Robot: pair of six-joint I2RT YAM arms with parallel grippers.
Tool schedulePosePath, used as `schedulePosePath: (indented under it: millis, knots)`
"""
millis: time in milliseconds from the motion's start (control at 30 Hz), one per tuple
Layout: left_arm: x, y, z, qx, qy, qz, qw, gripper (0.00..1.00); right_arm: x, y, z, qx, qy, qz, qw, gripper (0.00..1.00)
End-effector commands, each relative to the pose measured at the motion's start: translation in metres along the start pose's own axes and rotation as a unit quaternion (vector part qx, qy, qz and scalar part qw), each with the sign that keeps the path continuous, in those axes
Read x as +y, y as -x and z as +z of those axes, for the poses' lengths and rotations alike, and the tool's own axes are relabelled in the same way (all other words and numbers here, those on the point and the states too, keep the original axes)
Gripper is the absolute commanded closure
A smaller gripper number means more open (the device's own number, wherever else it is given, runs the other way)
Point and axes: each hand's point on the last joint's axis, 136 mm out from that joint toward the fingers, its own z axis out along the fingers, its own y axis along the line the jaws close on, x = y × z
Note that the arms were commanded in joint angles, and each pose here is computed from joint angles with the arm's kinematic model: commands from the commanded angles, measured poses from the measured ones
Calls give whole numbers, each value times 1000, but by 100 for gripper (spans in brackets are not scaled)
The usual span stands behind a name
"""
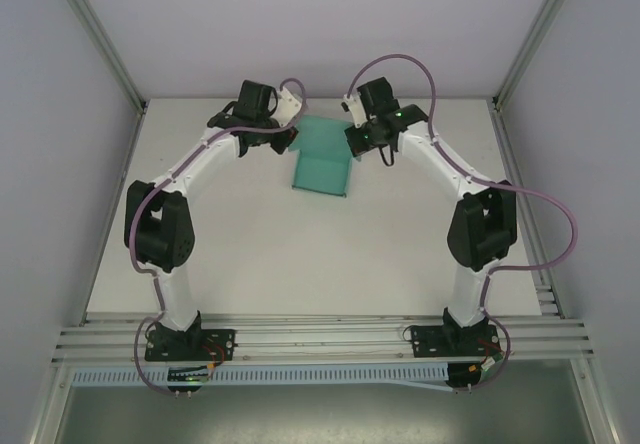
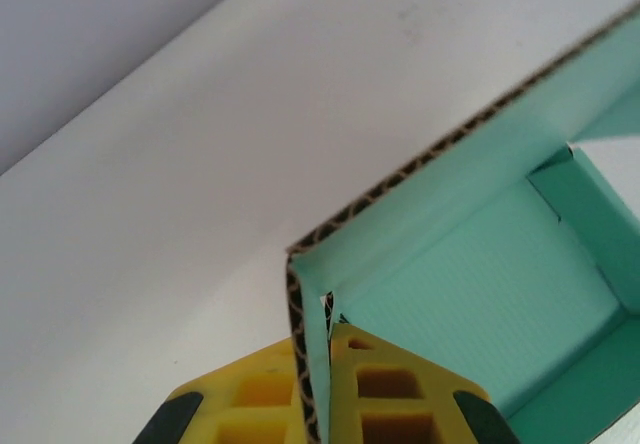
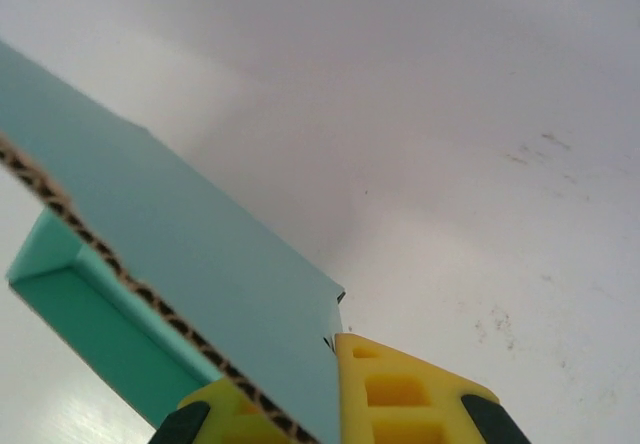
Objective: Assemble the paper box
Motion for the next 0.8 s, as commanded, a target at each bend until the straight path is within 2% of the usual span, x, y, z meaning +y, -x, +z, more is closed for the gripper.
schedulePosePath:
  millis: [0, 133, 233, 300, 400, 467, 600, 767]
  knots:
    - [12, 26, -4, -17, 60, -102, 993, 100, -7, 37, -5, -95, -41, 187, 977, 100]
    - [12, 17, 7, -17, 71, -199, 977, 100, -14, 48, 5, -145, -47, 305, 940, 100]
    - [10, 1, 15, -27, 70, -258, 963, 100, -14, 54, 15, -172, -31, 358, 917, 100]
    - [4, -4, 19, -28, 55, -278, 959, 100, -22, 55, 19, -177, -49, 387, 904, 100]
    - [5, -11, 25, -24, 68, -299, 951, 100, -19, 55, 26, -188, -56, 414, 889, 100]
    - [5, -15, 32, -21, 68, -309, 948, 100, -15, 55, 31, -193, -51, 415, 888, 100]
    - [-3, -19, 47, -17, 44, -334, 942, 100, 2, 37, 51, -156, -50, 389, 907, 100]
    - [-15, -26, 65, -4, 20, -355, 935, 100, 5, 16, 64, -141, -50, 388, 909, 100]
